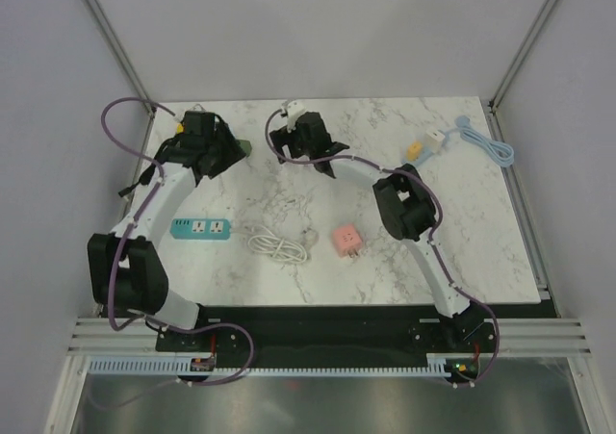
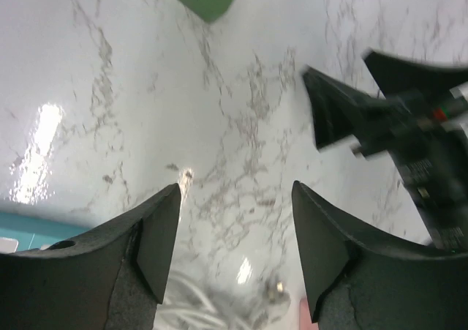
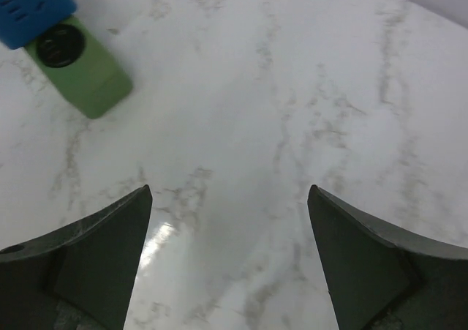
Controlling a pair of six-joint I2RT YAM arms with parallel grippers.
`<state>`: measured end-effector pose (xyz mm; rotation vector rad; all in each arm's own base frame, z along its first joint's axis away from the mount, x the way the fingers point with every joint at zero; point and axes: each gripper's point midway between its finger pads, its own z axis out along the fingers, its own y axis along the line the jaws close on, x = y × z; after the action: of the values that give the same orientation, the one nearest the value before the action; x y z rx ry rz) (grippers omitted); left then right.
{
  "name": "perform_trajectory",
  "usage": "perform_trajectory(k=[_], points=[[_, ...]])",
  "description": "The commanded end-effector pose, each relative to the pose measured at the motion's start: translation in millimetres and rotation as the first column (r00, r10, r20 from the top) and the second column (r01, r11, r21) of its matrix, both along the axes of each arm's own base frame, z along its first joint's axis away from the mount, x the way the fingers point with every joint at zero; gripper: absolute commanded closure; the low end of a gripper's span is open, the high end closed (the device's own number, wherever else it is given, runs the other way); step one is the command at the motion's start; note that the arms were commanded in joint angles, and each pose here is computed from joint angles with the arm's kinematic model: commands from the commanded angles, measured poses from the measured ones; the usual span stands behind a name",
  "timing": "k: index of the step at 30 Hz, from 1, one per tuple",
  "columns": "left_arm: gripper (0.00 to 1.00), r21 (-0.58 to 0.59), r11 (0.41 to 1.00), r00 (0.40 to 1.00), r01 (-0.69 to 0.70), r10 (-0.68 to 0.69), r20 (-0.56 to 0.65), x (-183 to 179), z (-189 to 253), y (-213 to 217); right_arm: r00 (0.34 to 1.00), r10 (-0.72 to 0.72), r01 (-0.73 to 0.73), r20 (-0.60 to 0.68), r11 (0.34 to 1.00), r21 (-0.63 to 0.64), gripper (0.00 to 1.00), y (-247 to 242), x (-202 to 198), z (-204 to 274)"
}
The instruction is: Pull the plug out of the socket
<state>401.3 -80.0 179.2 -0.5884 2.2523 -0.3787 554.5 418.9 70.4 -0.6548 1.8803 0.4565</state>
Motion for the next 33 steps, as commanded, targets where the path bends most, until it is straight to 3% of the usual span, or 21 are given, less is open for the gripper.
perform_trajectory(k=[1, 3, 5, 6, 7, 9, 13, 17, 24, 33], points=[[0.29, 0.064, 0.967, 0.969, -0.246, 0.247, -0.012, 29, 12, 24, 0.97, -0.206, 0.192, 0.127, 0.975, 0.117, 0.04, -70, 34, 96], [0.27, 0.076, 0.95, 0.952, -0.303, 0.306, -0.028, 42, 27, 25, 0.96, -0.248, 0.238, 0.129, 0.967, 0.086, 0.04, -96, 34, 87], [0.26, 0.12, 0.933, 0.932, -0.338, 0.35, -0.095, 57, 8, 24, 0.947, -0.281, 0.27, 0.153, 0.959, 0.089, 0.03, -116, 36, 101], [0.26, 0.109, 0.927, 0.924, -0.358, 0.369, -0.1, 64, 25, 23, 0.945, -0.291, 0.281, 0.15, 0.956, 0.087, 0.03, -123, 34, 97], [0.26, 0.136, 0.918, 0.908, -0.373, 0.392, -0.149, 73, 4, 22, 0.94, -0.302, 0.287, 0.158, 0.952, 0.108, 0.02, -129, 34, 108], [0.25, 0.12, 0.902, 0.887, -0.414, 0.43, -0.168, 83, 13, 19, 0.935, -0.317, 0.3, 0.156, 0.946, 0.127, 0.02, -142, 35, 108], [0.25, 0.152, 0.856, 0.807, -0.494, 0.517, -0.286, 95, -26, 16, 0.934, -0.313, 0.284, 0.171, 0.943, 0.173, 0.02, -150, 34, 121], [0.28, 0.148, 0.813, 0.754, -0.563, 0.579, -0.311, 104, -49, 12, 0.936, -0.294, 0.265, 0.192, 0.95, 0.165, 0.02, -151, 32, 122], [0.3, 0.175, 0.785, 0.721, -0.594, 0.617, -0.316, 121, -91, 8, 0.943, -0.24, 0.198, 0.229, 0.961, 0.191, 0.02, -143, 27, 131], [0.26, 0.205, 0.77, 0.744, -0.604, 0.637, -0.199, 146, -90, 12, 0.949, -0.208, 0.165, 0.235, 0.968, 0.191, 0.02, -138, 25, 128]])
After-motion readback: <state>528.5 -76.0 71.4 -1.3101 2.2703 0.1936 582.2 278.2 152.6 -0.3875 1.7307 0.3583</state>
